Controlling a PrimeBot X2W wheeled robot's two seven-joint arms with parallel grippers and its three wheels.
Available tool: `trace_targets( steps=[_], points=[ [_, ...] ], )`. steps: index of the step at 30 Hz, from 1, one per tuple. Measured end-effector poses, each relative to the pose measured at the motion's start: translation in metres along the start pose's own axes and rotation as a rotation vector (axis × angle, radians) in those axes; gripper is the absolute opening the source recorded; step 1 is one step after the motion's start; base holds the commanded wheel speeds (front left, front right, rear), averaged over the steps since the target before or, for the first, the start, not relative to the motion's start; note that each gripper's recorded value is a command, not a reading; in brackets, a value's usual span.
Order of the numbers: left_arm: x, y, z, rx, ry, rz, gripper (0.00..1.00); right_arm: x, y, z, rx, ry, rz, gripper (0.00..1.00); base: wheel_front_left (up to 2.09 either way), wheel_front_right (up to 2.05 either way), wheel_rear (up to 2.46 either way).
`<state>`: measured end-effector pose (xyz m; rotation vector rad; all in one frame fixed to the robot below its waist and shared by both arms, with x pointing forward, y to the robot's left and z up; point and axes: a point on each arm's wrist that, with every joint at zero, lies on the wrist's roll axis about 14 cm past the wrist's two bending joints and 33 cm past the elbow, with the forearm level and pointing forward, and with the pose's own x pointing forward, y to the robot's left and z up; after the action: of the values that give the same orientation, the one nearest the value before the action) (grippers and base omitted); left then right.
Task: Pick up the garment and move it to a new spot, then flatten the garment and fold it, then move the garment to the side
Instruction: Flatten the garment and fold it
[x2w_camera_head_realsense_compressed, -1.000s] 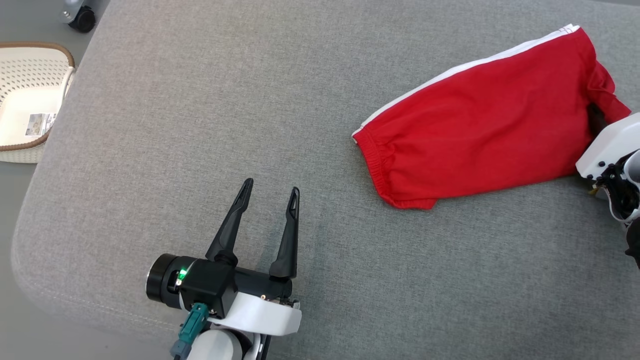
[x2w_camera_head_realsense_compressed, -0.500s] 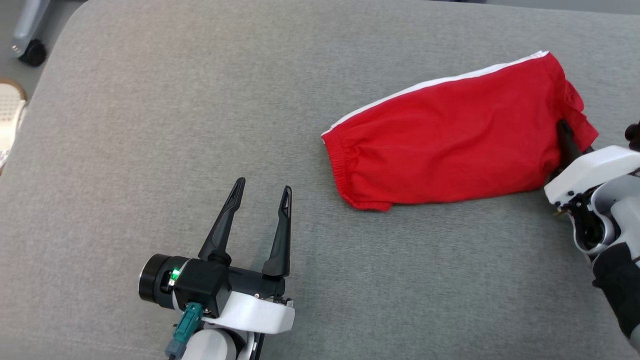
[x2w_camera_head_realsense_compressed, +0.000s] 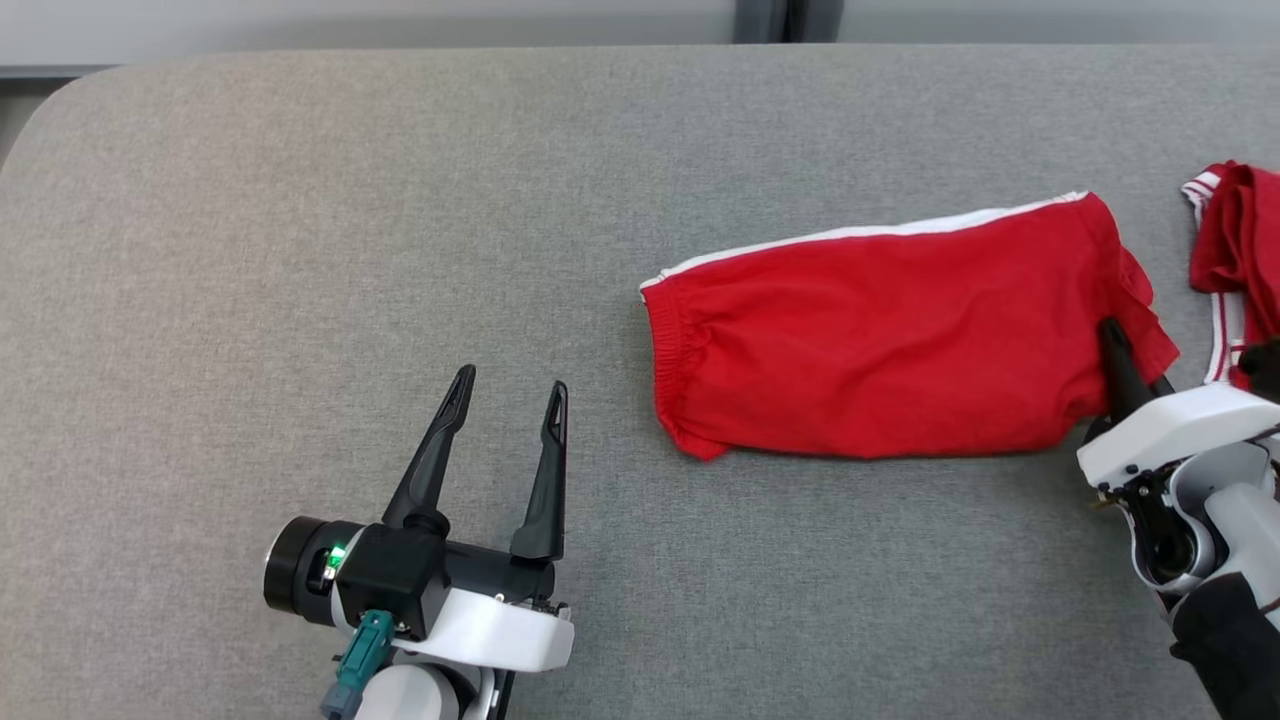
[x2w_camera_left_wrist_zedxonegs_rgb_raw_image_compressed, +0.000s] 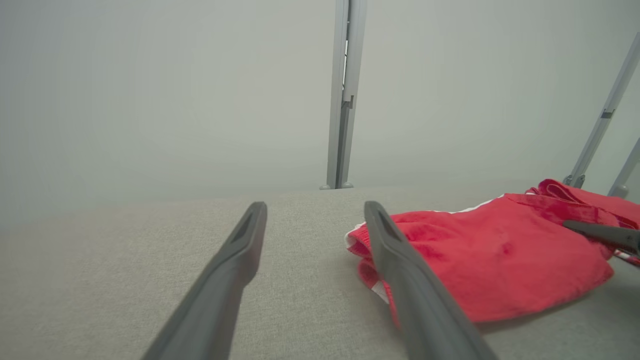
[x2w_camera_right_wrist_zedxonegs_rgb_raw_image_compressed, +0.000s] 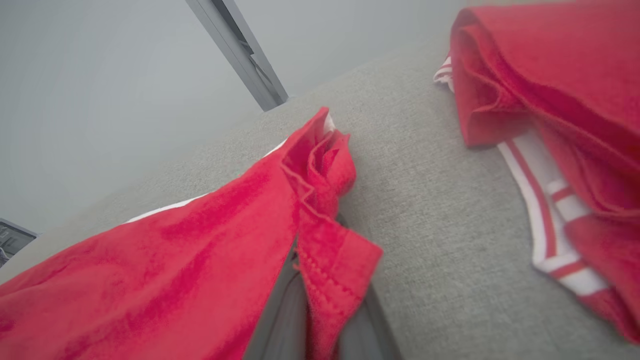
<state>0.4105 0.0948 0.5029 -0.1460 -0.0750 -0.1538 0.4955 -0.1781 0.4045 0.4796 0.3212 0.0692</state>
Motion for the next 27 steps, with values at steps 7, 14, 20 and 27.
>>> trace_targets(
  steps=[7, 14, 20, 27],
  points=[
    [-0.002, -0.007, 0.004, -0.001, -0.008, -0.025, 1.00, -0.013, -0.005, 0.011, -0.001, -0.037, -0.014, 0.00, 0.00, 0.00, 0.00],
    [-0.010, -0.005, 0.007, 0.001, -0.011, -0.020, 1.00, -0.013, 0.017, 0.021, -0.050, -0.072, 0.054, 0.00, 0.00, 0.00, 0.00],
    [-0.018, 0.000, 0.013, 0.001, -0.021, 0.002, 1.00, -0.016, 0.052, 0.024, -0.094, -0.105, 0.155, 0.00, 0.00, 0.00, 0.00],
    [-0.027, 0.006, 0.018, 0.003, -0.028, 0.028, 1.00, -0.020, 0.102, 0.019, -0.123, -0.122, 0.284, 0.00, 0.00, 0.00, 0.00]
  ],
)
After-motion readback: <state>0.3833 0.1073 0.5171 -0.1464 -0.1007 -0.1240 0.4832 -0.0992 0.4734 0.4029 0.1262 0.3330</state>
